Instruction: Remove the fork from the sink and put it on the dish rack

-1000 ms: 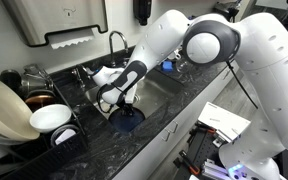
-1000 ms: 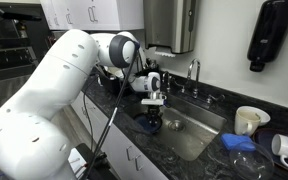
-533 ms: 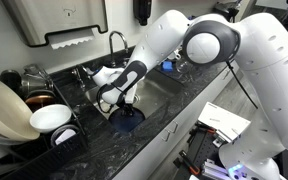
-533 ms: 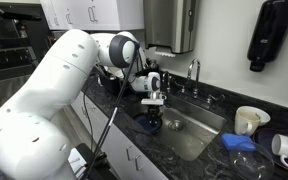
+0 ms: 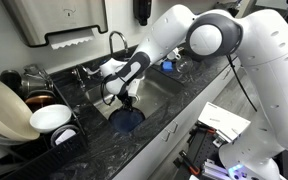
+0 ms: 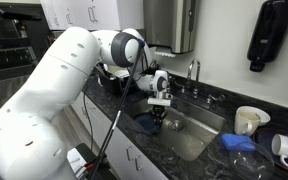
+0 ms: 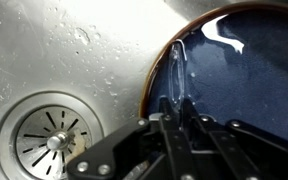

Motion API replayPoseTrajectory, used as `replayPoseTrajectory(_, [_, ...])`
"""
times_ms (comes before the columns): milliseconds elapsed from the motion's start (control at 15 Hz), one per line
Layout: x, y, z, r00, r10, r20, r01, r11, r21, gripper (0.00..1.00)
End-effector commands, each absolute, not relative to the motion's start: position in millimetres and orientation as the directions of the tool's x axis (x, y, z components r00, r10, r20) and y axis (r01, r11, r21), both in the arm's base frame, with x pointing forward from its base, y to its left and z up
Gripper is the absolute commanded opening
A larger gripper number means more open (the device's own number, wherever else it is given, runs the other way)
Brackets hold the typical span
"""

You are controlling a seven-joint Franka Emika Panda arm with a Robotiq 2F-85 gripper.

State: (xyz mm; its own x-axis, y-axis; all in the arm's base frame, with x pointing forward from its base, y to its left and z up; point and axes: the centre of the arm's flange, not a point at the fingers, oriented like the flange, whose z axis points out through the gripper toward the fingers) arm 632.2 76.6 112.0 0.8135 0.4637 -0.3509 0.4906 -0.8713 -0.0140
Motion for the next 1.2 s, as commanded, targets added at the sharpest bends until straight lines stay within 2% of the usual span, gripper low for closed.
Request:
replayPoseTrajectory(0, [615.4,51.8,128.8,0.809,0.512,-0.287,0.504,-0.857,-0.107,0.04])
replayPoseTrajectory(400, [612.9,48.4,143.6,0.798,0.578,-0.171,0.551,-0.815,-0.179,0.04])
replayPoseTrajectory(867, [600.3,59.9,174.5,0.760,0.619,0.200,0.644,-0.758,-0.101,0.04])
replayPoseTrajectory(1133, [594.2,62.2,184.0,0.725,0.614,0.313,0.661,-0.748,-0.061,0.04])
